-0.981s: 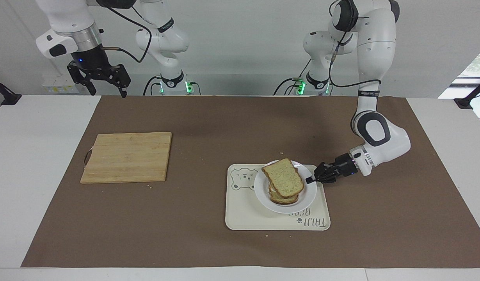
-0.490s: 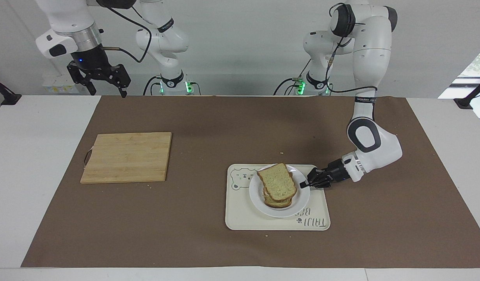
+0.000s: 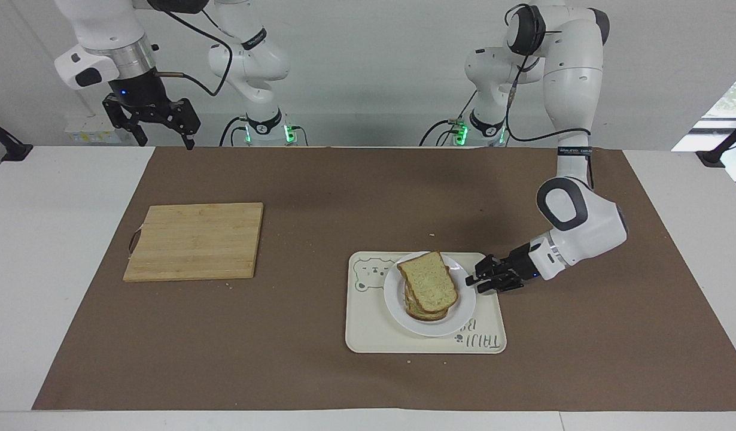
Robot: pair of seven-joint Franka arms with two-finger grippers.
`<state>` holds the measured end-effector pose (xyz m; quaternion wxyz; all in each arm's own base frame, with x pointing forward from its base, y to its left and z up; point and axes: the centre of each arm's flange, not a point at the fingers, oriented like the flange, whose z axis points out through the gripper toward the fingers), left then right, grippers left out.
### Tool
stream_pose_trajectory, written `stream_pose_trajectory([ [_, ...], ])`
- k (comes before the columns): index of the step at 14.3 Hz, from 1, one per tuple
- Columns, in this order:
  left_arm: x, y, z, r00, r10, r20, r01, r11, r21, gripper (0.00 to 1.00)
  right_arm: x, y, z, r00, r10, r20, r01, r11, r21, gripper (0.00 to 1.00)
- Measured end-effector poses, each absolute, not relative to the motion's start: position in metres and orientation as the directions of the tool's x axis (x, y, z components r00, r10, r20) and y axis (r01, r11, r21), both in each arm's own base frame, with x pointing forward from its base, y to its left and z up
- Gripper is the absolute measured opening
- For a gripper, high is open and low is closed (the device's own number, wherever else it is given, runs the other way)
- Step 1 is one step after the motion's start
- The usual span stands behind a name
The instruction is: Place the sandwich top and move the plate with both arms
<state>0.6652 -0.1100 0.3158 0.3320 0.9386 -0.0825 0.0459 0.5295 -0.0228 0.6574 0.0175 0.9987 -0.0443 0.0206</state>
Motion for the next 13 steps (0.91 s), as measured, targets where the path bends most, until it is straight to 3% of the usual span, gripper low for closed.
stream_pose_trajectory([
  [3,0.668,-0.098,0.377,0.961,-0.195,0.196,-0.266,-0.845,0.464,0.99,0.529,-0.023,0.657,0.995,-0.088,0.043,-0.089,-0.995,0.033,1.00],
  [7,0.651,-0.061,0.463,0.933,-0.296,0.207,-0.341,-0.912,0.230,1.00,0.530,-0.023,0.657,0.995,-0.088,0.043,-0.089,-0.995,0.033,1.00],
  [13,0.599,-0.035,0.611,0.924,-0.371,0.091,-0.376,-0.925,0.047,1.00,0.530,-0.023,0.657,0.995,-0.088,0.043,-0.089,-0.995,0.033,1.00],
])
